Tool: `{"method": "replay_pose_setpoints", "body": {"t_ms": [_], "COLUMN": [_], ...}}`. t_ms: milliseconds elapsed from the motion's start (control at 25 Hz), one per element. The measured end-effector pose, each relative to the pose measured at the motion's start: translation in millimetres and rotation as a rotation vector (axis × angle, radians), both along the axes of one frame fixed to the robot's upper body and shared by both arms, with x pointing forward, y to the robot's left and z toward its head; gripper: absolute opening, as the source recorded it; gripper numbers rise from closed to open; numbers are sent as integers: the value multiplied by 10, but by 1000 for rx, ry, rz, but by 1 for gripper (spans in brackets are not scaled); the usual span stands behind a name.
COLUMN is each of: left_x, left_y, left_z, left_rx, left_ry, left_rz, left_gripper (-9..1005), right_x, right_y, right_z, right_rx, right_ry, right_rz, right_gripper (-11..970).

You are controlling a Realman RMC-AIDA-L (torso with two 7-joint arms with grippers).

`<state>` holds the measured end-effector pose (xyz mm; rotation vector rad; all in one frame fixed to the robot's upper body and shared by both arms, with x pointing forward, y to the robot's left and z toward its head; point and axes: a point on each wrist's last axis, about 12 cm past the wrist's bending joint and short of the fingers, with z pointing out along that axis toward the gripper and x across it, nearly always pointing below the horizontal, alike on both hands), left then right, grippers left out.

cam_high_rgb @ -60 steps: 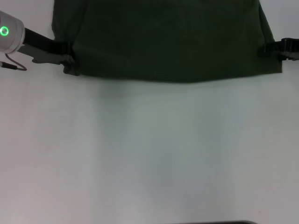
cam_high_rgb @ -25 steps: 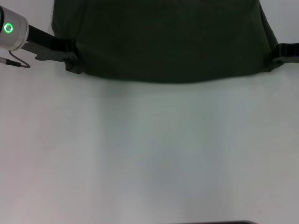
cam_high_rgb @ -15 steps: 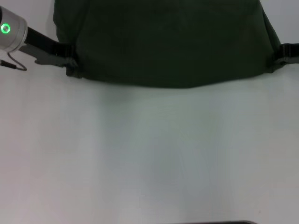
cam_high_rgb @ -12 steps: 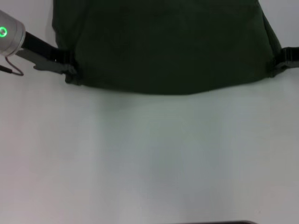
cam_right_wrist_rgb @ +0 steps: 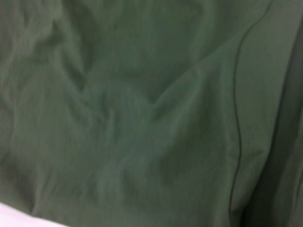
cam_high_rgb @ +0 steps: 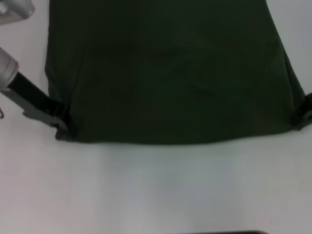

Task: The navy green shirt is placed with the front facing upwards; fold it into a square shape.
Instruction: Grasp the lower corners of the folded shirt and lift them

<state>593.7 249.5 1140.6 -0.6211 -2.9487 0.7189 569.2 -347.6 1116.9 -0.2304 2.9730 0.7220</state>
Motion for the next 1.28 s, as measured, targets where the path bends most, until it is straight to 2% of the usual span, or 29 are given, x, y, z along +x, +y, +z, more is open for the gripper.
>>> {"method": "replay_pose_setpoints", "body": {"t_ms": [240, 400, 920, 1120, 1280], "left_x": [-192, -294, -546, -521, -413], "left_y": [13, 25, -2, -17, -76], "left_z": [-24, -58, -192, -160, -50], "left_rx": [32, 52, 120, 114, 110], "left_ry": [85, 144, 280, 251, 201], "left_rz": [-58, -90, -165, -170, -198], "left_gripper": [33, 33, 33, 33, 33], "right_x": [-195, -314, -534, -501, -359], "right_y": [-1, -25, 98, 136, 150], "right_z": [2, -34, -142, -105, 25], "right_rx": [9, -31, -41, -32, -7], "right_ry": [97, 163, 284, 258, 191], "right_rz": [55, 96, 216, 228, 237], "right_gripper": [53, 53, 53, 53, 53]}}
